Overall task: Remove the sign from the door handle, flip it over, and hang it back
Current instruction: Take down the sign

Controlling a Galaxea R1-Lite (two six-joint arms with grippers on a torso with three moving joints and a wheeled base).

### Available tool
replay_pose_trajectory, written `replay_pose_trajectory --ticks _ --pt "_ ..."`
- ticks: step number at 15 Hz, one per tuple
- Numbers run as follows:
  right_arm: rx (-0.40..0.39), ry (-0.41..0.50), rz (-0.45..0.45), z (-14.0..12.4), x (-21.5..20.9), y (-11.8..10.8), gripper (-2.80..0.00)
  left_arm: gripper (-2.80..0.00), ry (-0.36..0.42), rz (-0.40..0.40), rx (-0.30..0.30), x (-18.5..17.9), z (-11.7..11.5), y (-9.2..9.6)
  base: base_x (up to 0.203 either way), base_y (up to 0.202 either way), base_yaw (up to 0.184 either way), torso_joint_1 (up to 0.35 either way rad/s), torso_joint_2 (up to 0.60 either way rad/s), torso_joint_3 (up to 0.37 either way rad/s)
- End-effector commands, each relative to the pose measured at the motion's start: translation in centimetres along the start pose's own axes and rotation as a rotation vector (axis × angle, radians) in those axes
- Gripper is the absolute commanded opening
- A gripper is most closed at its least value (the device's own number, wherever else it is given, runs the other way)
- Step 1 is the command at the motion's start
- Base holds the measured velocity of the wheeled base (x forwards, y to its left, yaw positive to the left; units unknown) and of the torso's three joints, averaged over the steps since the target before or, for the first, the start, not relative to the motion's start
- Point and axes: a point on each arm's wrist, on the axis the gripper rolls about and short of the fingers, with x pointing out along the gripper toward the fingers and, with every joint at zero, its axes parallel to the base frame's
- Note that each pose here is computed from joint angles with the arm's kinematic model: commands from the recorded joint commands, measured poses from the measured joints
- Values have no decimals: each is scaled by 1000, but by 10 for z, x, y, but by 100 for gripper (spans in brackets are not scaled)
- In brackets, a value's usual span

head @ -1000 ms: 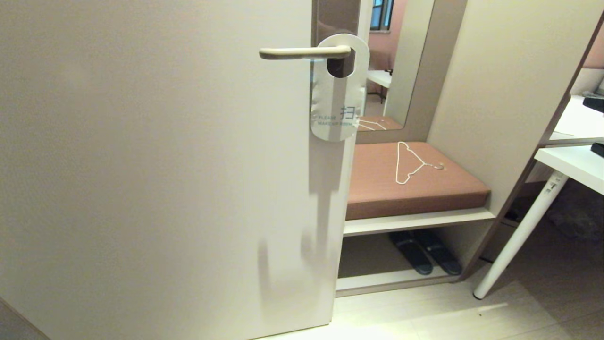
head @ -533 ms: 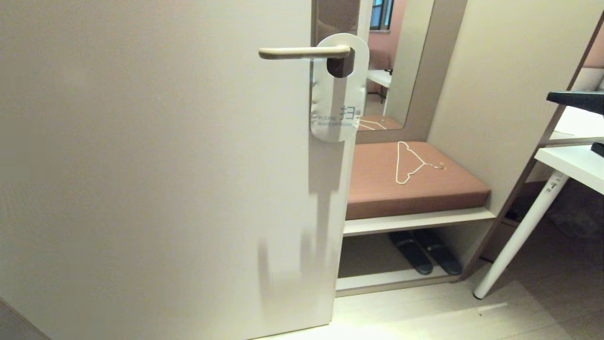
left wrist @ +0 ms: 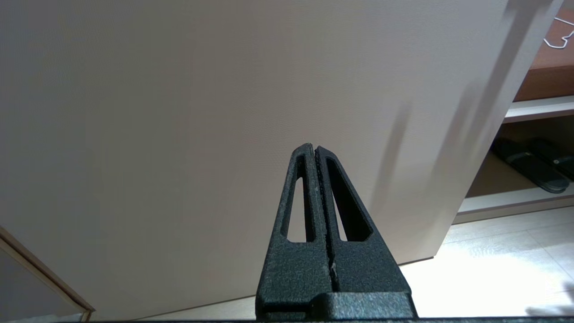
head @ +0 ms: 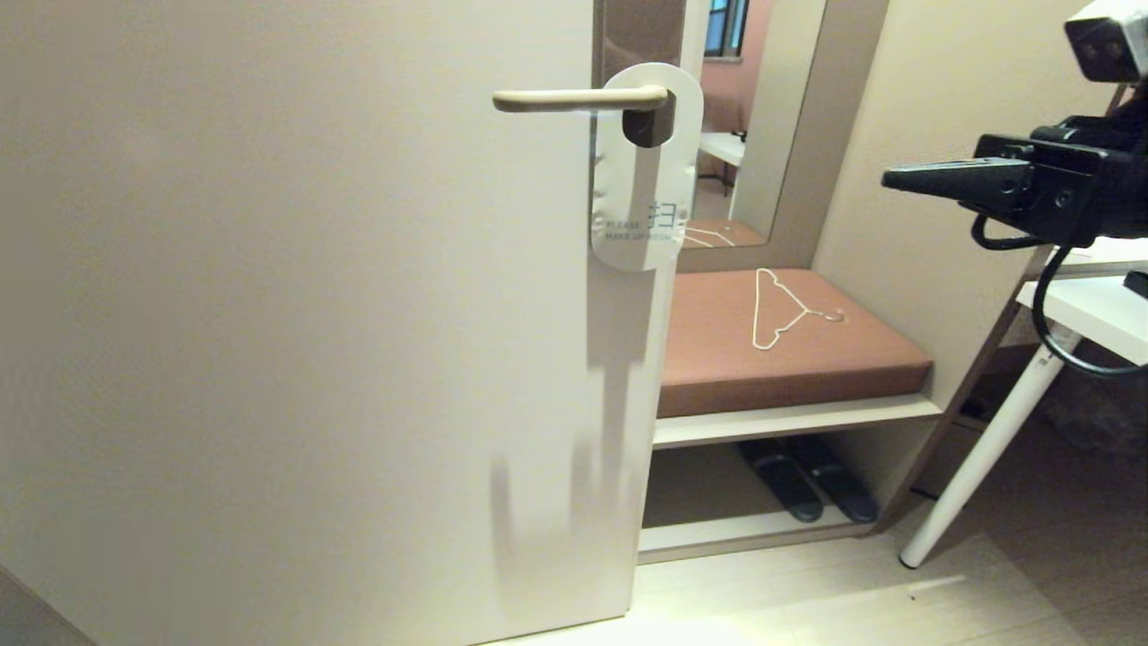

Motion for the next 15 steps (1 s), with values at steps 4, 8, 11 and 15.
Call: replay_pose_trajectory --ticks 4,8,11,15 --pt "13 7 97 -13 36 -49 -280 -280 1 1 0 0 0 0 0 0 0 0 0 0" --pt "51 8 194 -31 44 -72 -280 -280 1 0 0 0 0 0 0 0 0 0 0 0" --pt "63 11 217 -42 55 -88 -280 -280 1 0 0 0 0 0 0 0 0 0 0 0" --pt "16 5 304 -35 75 -92 0 -280 1 0 0 0 0 0 0 0 0 0 0 0"
